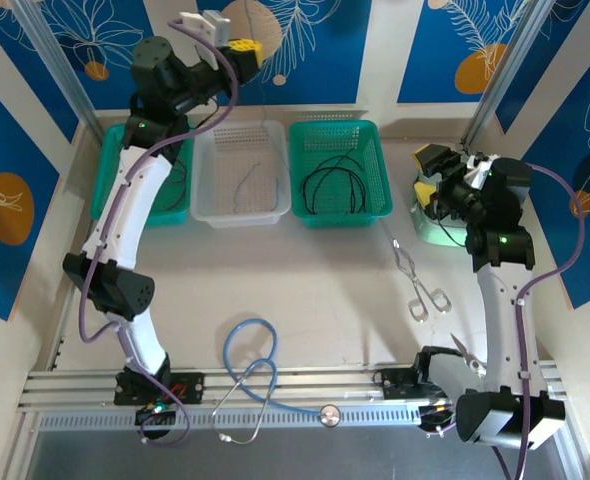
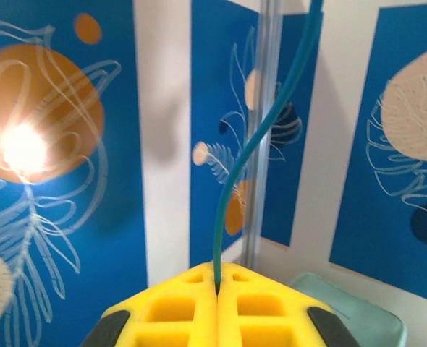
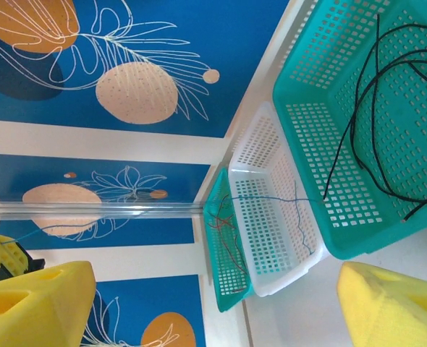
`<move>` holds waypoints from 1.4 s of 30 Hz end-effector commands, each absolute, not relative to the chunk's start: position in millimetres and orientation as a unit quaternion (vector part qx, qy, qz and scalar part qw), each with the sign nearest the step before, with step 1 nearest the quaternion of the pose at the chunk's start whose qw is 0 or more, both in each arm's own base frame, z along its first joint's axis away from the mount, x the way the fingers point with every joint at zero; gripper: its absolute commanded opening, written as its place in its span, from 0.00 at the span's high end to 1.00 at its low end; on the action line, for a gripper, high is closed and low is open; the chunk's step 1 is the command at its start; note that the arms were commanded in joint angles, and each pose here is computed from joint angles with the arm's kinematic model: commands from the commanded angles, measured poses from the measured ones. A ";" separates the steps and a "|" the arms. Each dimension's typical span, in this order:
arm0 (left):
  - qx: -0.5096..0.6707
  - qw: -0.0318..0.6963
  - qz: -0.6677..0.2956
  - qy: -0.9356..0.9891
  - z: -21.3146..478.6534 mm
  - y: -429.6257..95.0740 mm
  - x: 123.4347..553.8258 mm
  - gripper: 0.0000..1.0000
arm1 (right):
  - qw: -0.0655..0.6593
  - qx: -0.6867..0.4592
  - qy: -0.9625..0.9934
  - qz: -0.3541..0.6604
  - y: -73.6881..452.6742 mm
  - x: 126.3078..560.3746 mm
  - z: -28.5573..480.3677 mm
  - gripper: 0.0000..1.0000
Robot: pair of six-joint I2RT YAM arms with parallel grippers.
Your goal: Untangle the cables
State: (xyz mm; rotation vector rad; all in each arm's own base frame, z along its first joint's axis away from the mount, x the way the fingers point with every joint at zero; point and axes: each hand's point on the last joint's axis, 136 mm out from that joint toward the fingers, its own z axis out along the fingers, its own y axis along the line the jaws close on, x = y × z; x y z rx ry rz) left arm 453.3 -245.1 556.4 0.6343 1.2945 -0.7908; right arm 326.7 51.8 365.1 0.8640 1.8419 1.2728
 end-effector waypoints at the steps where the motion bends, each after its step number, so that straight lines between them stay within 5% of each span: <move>1: 0.288 0.725 -0.351 0.518 595.6 -225.4 445.6 1.00 | 0.358 0.321 0.723 0.496 54.1 316.7 363.6 0.13; 12: 0.278 0.815 -0.307 0.405 651.6 -210.9 444.6 1.00 | 0.350 0.328 0.723 0.498 54.2 322.2 354.5 0.14; 17: 0.280 0.789 -0.319 0.444 621.0 -214.4 461.9 1.00 | 0.352 0.328 0.724 0.494 53.6 319.8 353.2 0.14; 33: 0.233 0.661 -0.284 0.654 385.9 -206.4 513.6 1.00 | 0.345 0.330 0.727 0.493 52.8 318.1 344.2 0.15; 42: 0.167 0.366 -0.174 0.899 185.5 -176.1 530.5 1.00 | 0.343 0.320 0.727 0.500 58.3 319.1 347.3 0.16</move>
